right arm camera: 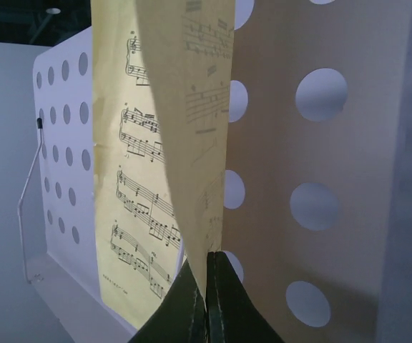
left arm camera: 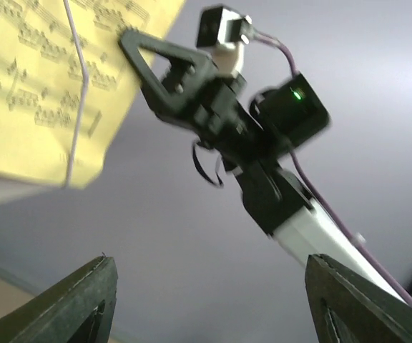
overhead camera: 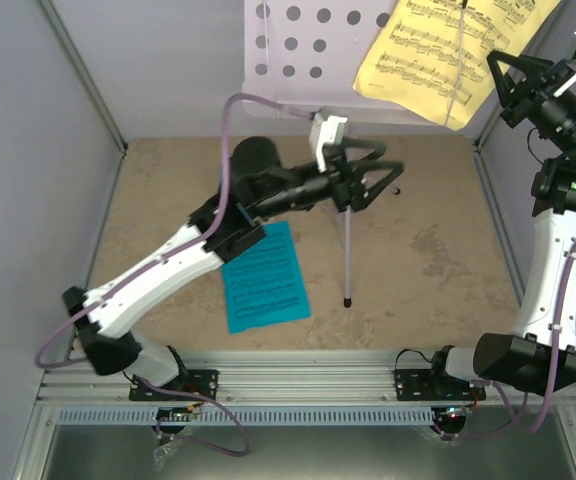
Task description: Pack up the instrument practice props
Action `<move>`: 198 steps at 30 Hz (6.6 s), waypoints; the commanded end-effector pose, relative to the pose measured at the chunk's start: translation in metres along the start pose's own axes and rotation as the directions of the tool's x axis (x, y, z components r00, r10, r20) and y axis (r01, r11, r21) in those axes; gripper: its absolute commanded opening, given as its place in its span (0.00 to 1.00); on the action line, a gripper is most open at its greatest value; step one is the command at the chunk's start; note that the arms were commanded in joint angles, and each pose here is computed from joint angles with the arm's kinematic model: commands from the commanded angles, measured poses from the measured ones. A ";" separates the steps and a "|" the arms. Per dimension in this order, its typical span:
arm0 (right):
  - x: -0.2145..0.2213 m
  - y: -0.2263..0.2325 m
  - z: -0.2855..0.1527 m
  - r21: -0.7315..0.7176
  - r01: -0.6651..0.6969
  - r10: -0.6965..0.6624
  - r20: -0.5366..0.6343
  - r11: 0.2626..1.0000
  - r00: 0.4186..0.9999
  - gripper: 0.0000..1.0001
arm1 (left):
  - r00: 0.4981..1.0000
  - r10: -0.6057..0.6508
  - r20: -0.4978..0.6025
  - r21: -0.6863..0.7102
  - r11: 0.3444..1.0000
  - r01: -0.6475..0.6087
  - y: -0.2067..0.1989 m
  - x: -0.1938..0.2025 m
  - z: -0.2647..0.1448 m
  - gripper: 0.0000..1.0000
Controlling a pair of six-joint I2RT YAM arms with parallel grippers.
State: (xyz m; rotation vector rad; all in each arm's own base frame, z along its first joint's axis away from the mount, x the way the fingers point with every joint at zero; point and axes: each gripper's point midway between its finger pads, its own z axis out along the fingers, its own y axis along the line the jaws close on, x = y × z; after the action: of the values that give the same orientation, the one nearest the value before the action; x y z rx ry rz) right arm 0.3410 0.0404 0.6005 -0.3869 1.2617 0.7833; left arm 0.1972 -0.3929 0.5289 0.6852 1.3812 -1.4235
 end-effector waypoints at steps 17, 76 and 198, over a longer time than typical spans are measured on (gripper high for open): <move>-0.008 0.020 -0.004 -0.021 0.088 -0.088 0.007 0.996 0.996 0.01 | 0.934 0.023 0.355 -0.192 0.980 0.049 0.076 -0.073 0.125 0.57; -0.033 -0.002 -0.014 0.221 0.150 -0.168 0.064 0.964 0.984 0.00 | 0.950 0.108 0.294 0.089 0.986 -0.140 0.035 -0.056 0.114 0.81; -0.060 0.127 -0.048 -0.021 0.123 -0.119 0.114 0.992 0.986 0.42 | 0.999 0.041 0.022 -0.170 0.985 -0.036 0.019 -0.059 0.064 0.74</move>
State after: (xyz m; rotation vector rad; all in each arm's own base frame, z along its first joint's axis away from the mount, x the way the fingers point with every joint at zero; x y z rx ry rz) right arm 0.2006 0.0780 0.6658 -0.4105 1.0895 0.6824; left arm 0.2484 -0.4287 0.5857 0.5825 1.4363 -1.2427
